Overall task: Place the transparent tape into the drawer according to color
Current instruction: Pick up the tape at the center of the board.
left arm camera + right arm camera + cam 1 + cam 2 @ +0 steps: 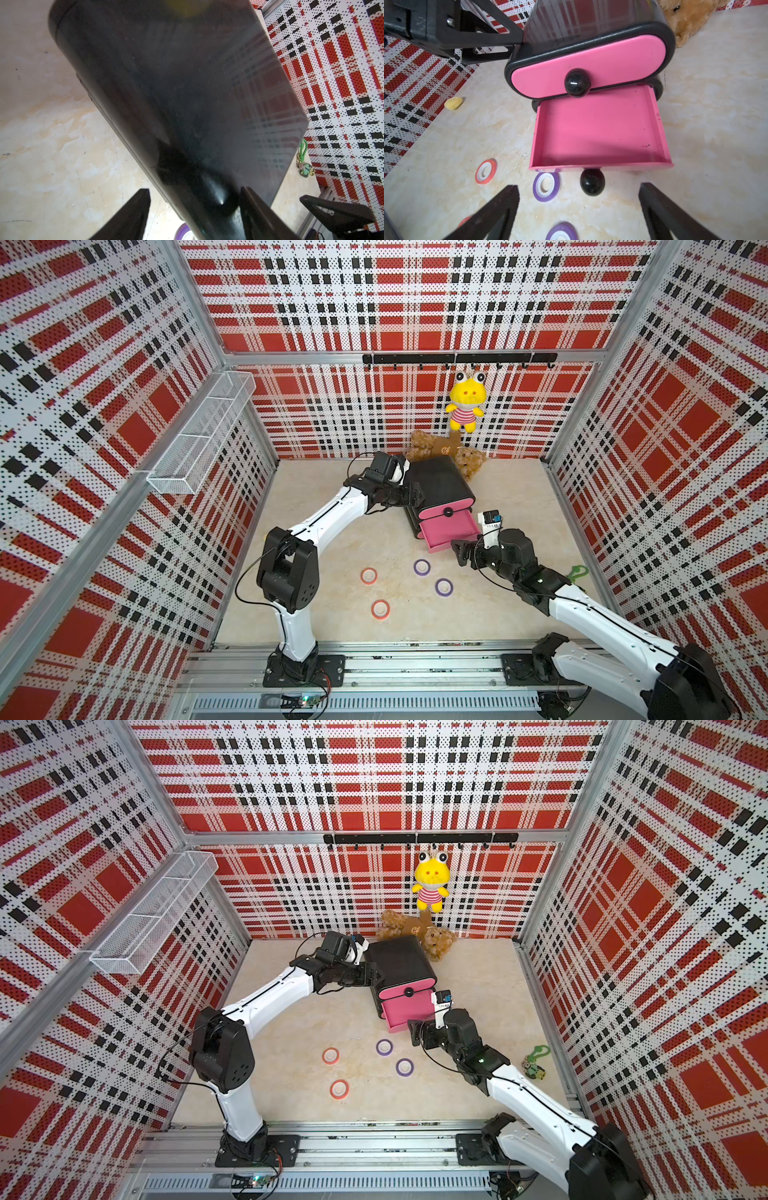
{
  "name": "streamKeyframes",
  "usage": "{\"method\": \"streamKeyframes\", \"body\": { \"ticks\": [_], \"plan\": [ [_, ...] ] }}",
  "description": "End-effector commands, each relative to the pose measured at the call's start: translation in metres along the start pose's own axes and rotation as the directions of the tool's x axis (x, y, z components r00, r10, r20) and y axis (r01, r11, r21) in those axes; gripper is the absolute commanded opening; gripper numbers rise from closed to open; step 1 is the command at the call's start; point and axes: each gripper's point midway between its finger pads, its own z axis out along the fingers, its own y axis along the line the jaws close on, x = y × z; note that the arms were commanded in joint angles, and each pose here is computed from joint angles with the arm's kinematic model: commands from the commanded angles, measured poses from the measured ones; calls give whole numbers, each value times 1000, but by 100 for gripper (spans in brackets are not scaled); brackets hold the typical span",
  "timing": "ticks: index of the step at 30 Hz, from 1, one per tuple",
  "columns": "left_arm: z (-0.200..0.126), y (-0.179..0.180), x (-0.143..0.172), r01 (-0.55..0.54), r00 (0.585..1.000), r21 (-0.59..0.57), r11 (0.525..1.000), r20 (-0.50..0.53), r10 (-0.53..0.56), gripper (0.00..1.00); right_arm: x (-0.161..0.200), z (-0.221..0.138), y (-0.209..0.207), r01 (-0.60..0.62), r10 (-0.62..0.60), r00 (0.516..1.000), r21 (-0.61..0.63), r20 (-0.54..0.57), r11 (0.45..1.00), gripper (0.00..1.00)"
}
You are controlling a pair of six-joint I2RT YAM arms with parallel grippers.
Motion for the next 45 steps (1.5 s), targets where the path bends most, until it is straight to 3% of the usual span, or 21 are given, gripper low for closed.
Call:
{"method": "streamKeyframes", "body": {
  "ticks": [1,13,26,32,41,45],
  "plan": [
    [-16,-1,1,-8,1000,-16,1000,9,8,77,16,-10,8,10,-14,994,-38,-108,999,100],
    [-33,-11,-9,3,997,28,1000,75,-5,82,59,-31,33,38,-75,948,-125,-310,991,99],
    [-75,12,-8,52,980,83,995,186,-67,88,116,-6,35,156,-134,818,-7,-559,988,96],
    [-80,27,1,70,977,89,994,193,-86,92,135,6,34,198,-146,768,15,-623,980,92],
    [-77,39,7,82,978,94,992,184,-98,96,150,26,30,290,-180,751,73,-635,954,88],
    [-78,40,6,79,978,94,992,187,-95,98,151,33,31,293,-174,787,110,-593,950,86]
  ]
}}
